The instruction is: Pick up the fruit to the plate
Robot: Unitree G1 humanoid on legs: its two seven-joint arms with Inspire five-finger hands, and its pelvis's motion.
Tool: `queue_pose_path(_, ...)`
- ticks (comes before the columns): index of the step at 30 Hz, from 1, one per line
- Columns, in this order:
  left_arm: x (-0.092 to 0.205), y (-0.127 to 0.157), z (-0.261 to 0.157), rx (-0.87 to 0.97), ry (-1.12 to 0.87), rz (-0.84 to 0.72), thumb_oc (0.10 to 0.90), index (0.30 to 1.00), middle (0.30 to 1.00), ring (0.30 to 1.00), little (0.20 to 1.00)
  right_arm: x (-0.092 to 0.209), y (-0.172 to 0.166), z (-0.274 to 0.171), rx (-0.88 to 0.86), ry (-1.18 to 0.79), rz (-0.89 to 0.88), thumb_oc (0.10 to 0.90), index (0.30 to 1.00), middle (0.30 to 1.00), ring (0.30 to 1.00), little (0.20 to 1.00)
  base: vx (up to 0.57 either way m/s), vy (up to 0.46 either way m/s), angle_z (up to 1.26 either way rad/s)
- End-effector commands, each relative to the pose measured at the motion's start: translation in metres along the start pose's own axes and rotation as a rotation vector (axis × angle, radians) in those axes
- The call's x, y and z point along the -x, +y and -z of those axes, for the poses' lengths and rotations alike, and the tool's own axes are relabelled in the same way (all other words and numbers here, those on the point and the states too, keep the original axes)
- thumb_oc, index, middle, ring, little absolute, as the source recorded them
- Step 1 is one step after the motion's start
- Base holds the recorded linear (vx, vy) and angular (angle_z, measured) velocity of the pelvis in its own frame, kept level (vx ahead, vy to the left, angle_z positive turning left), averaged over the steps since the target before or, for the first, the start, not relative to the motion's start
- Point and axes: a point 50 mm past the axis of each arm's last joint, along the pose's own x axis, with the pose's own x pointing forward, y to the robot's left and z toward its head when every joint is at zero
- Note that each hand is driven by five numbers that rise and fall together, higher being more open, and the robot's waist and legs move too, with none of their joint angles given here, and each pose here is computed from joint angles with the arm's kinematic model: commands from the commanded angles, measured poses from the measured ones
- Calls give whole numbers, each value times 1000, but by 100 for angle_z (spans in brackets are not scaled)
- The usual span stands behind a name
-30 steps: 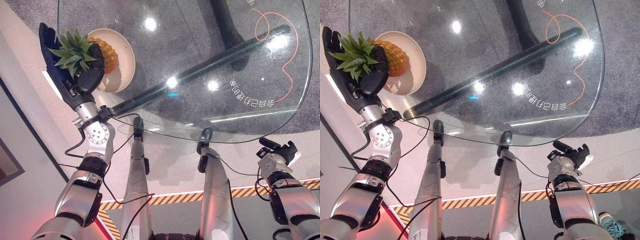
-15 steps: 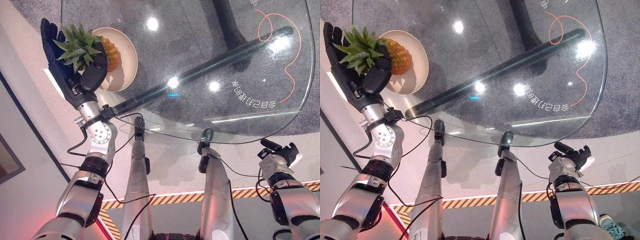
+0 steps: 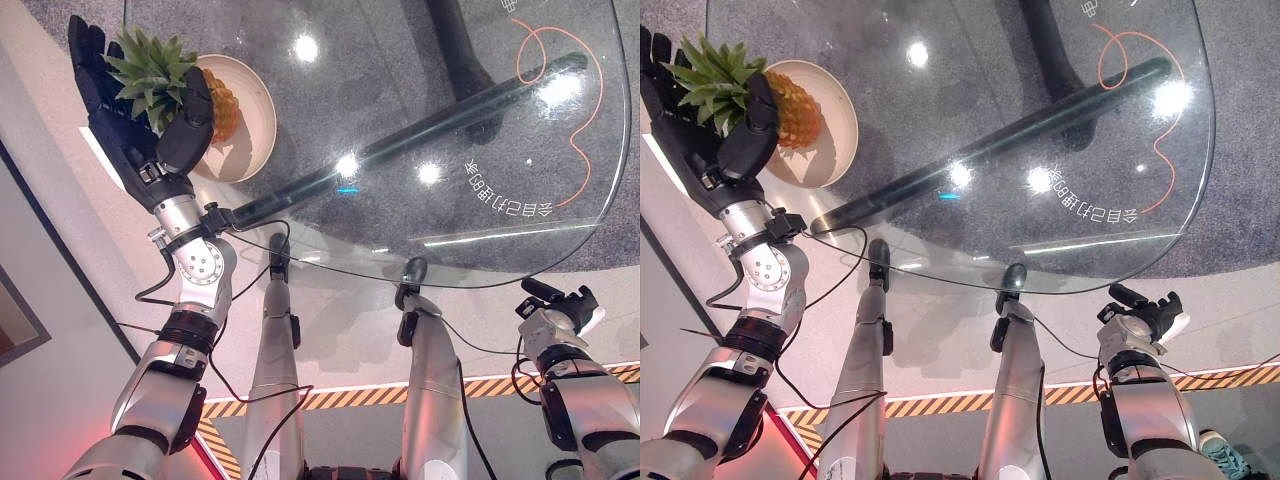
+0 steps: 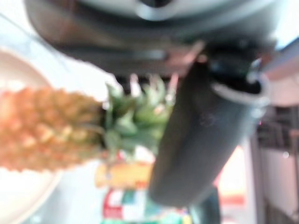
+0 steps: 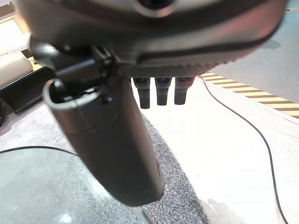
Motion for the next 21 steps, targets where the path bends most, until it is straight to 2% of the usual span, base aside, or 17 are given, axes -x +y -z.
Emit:
queue_pose_path(1,-33,-19,-54,136,-314,60,800,900,900,900,900,-7,-22,0,13,-28,88,800,900,900,900,900,0,0,0)
queue_pose_path(21,-24,-12,-50,121,-271,57,800,900,900,900,900,-7,-23,2,7,-27,91,800,900,900,900,900,-3,-3,0)
